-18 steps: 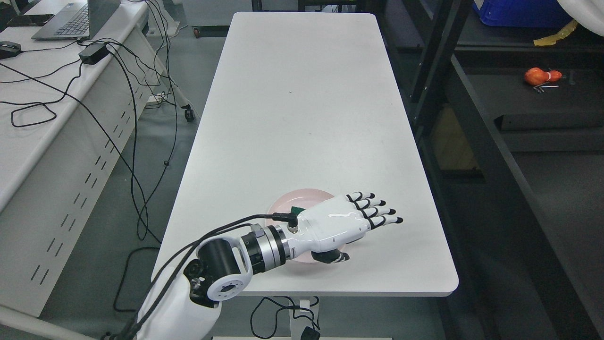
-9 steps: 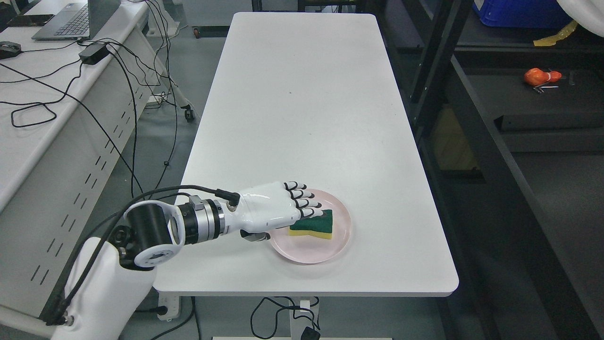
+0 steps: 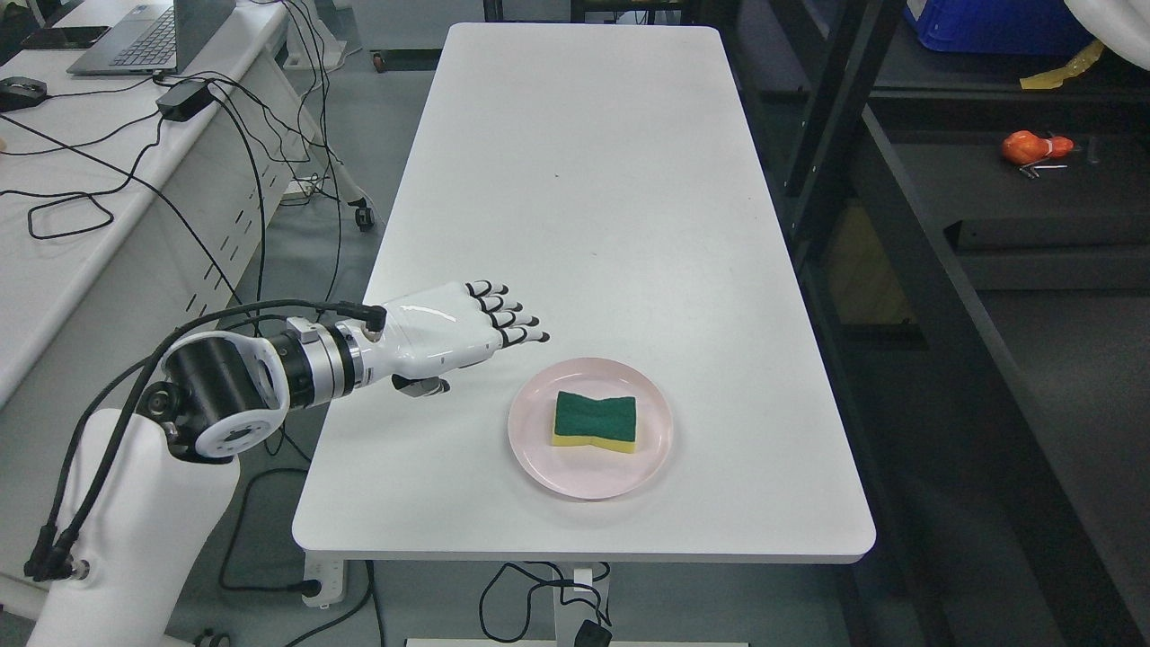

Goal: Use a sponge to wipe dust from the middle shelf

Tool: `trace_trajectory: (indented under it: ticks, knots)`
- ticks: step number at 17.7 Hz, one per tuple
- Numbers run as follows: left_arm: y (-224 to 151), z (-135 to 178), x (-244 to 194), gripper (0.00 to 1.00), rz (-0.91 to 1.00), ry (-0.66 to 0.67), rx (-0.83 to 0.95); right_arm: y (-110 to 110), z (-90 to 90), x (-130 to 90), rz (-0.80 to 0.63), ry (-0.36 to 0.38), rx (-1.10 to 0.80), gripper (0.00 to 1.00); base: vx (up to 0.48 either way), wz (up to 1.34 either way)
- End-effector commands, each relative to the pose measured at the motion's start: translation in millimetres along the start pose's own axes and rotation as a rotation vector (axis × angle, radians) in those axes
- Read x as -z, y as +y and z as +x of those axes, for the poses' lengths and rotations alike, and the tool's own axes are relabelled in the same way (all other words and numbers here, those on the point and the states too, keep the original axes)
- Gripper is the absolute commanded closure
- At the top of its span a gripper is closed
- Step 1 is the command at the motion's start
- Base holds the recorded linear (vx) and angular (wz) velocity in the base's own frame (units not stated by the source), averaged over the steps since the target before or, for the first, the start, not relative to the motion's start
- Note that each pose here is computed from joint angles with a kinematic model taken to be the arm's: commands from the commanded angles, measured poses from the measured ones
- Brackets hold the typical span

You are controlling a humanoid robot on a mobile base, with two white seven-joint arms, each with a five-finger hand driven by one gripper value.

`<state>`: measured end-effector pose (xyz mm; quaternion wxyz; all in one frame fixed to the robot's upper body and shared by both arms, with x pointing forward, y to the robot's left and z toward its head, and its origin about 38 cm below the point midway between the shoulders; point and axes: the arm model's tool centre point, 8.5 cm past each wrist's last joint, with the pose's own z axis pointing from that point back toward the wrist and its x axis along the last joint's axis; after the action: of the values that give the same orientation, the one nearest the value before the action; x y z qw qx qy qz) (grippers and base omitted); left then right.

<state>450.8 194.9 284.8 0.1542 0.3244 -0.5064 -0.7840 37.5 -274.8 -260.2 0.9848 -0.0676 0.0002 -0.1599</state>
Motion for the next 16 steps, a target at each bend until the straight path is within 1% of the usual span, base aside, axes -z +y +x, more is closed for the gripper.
trace_trajectory:
  ticks: [1, 3, 7, 12, 16]
  knots:
    - [-9, -1, 34, 0.07, -0.033, -0.009, -0.033, -10, 9.5, 0, -0.014, -0.022, 0.003, 0.0, 0.0, 0.0]
    - [-10, 14, 45, 0.07, -0.028, -0.039, -0.027, -10, 9.5, 0, -0.014, -0.022, 0.003, 0.0, 0.0, 0.0]
    - [-11, 32, 68, 0.07, -0.013, -0.074, -0.049, -10, 9.5, 0, -0.014, -0.022, 0.001, 0.0, 0.0, 0.0]
    - [-7, 72, 99, 0.07, 0.0, -0.176, -0.052, -10, 9.5, 0, -0.014, -0.022, 0.003, 0.0, 0.0, 0.0]
    - [-8, 93, 113, 0.07, -0.002, -0.227, -0.063, -10, 9.5, 0, -0.014, -0.022, 0.003, 0.0, 0.0, 0.0]
